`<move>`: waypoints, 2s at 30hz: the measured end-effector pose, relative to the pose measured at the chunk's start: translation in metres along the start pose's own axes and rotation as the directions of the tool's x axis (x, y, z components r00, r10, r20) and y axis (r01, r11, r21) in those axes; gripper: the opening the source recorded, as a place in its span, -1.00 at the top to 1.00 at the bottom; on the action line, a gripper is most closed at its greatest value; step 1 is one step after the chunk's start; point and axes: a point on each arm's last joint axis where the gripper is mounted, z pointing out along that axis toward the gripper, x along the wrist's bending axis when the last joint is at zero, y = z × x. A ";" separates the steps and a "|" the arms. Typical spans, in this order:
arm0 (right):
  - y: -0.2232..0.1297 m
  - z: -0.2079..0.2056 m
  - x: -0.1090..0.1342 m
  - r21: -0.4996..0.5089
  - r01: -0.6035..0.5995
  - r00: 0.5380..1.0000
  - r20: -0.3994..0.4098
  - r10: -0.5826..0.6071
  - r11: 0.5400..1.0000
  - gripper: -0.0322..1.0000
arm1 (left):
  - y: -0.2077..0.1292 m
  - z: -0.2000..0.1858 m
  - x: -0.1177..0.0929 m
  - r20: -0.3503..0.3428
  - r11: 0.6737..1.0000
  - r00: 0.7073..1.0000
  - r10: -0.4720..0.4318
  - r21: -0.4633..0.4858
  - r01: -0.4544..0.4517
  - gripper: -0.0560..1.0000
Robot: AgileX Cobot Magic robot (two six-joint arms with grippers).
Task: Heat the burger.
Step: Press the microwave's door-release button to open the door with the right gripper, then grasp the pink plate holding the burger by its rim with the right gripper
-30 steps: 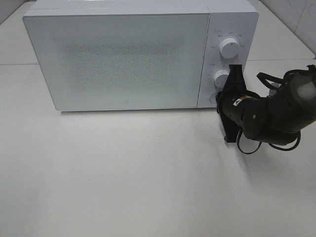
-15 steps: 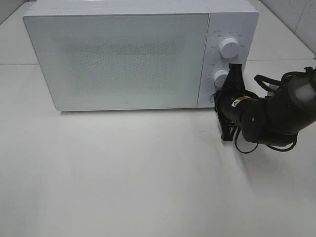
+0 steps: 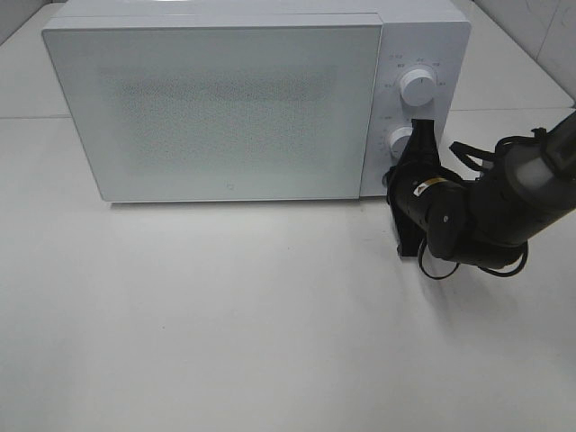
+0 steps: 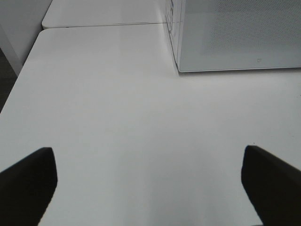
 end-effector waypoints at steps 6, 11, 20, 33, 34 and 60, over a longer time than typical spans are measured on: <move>0.000 0.001 -0.002 -0.003 0.016 1.000 -0.005 -0.016 1.000 0.93 | 0.000 0.000 0.000 0.000 1.000 1.000 0.000 0.000 0.000 -0.98; 0.000 0.001 -0.002 -0.007 0.027 1.000 -0.010 -0.027 1.000 0.93 | 0.000 0.000 0.000 0.000 1.000 1.000 0.000 0.000 0.000 -0.98; 0.000 0.000 -0.002 -0.010 0.025 1.000 -0.009 -0.025 1.000 0.93 | 0.000 0.000 0.000 0.000 1.000 1.000 0.000 0.000 0.000 -0.98; -0.006 0.000 -0.003 -0.011 0.009 1.000 0.008 -0.009 1.000 0.93 | 0.000 0.000 0.000 0.000 1.000 1.000 0.000 0.000 0.000 -0.98; -0.006 0.000 -0.003 -0.011 0.009 1.000 0.008 -0.009 1.000 0.93 | 0.000 0.000 0.000 0.000 1.000 1.000 0.000 0.000 0.000 -0.98; -0.007 -0.046 0.017 0.060 0.102 0.994 -0.030 -0.100 0.993 0.93 | 0.000 0.000 0.000 0.000 1.000 1.000 0.000 0.000 0.000 -0.98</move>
